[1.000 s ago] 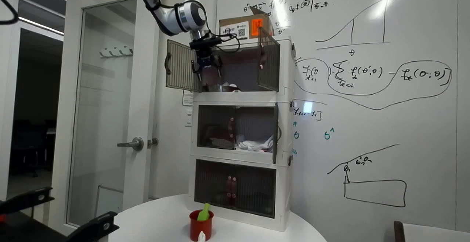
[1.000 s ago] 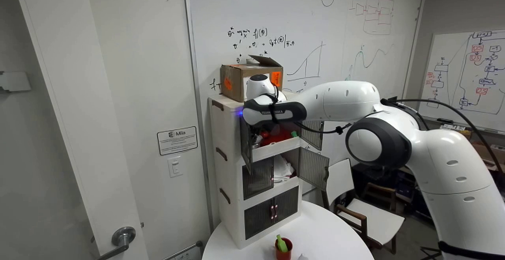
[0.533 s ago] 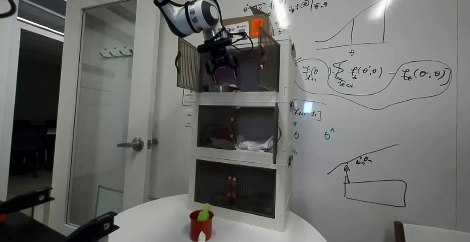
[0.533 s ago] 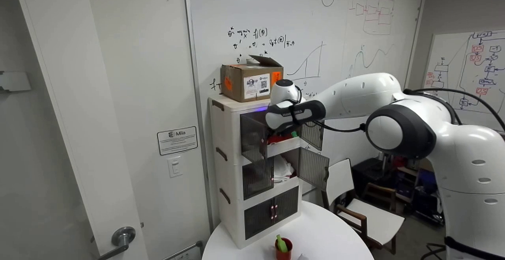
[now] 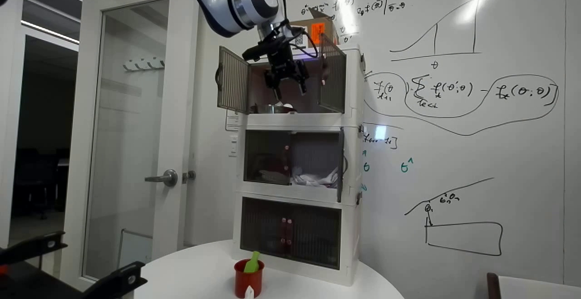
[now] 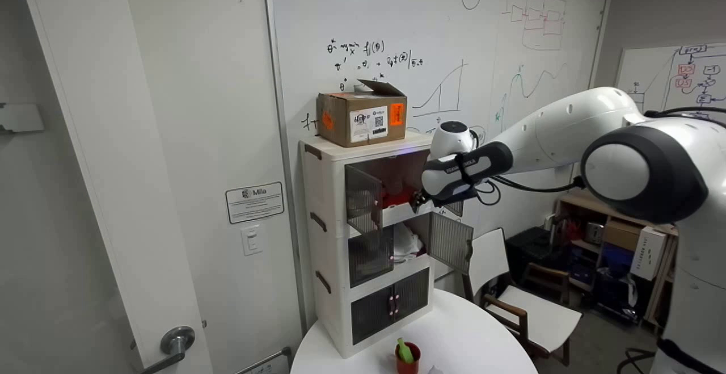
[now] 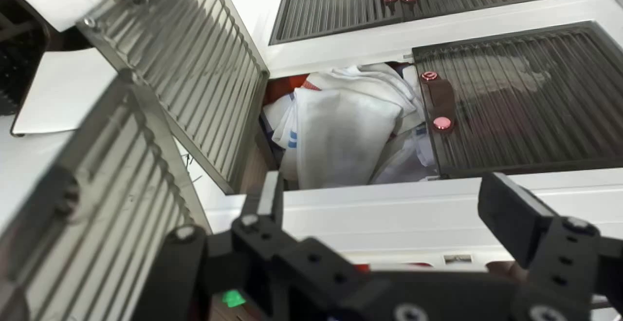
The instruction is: Put the silver bowl in the top cabinet
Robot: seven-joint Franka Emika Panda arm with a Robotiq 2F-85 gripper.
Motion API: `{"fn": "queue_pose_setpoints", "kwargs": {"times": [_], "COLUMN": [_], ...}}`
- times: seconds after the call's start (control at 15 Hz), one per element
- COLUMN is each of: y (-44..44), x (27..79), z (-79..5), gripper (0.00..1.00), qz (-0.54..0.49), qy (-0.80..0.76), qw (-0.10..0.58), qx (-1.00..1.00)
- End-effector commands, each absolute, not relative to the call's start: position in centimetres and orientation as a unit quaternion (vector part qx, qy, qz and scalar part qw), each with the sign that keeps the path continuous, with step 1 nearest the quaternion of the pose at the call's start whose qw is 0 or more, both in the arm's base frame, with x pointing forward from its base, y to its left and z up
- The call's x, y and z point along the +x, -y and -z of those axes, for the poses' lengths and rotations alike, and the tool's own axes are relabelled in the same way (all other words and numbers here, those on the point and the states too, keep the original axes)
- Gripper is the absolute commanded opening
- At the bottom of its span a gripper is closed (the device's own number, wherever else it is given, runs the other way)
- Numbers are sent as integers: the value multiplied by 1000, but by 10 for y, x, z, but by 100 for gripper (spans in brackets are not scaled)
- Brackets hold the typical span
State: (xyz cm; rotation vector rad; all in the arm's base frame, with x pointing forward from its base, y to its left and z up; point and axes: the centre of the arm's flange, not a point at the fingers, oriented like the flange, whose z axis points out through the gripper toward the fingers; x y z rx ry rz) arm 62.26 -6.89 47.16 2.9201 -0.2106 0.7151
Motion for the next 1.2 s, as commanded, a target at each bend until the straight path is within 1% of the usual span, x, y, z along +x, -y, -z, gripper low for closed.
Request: {"fn": "queue_pose_setpoints", "kwargs": {"times": [0.0, 0.27, 0.47, 0.73, 0.8, 0.93, 1.13], "y": [71, 65, 54, 48, 46, 45, 44], "x": [535, 478, 428, 355, 412, 386, 375], "z": [-467, -460, -453, -443, -434, -431, -432], "gripper": [100, 100, 100, 100, 100, 100, 100], "qz": [-258, -273, -251, -215, -217, -211, -216], "qy": [98, 64, 10, -43, -18, -29, -33], "qw": [5, -49, -61, -48, -51, -51, -51], "qx": [961, 959, 966, 975, 975, 976, 975]}}
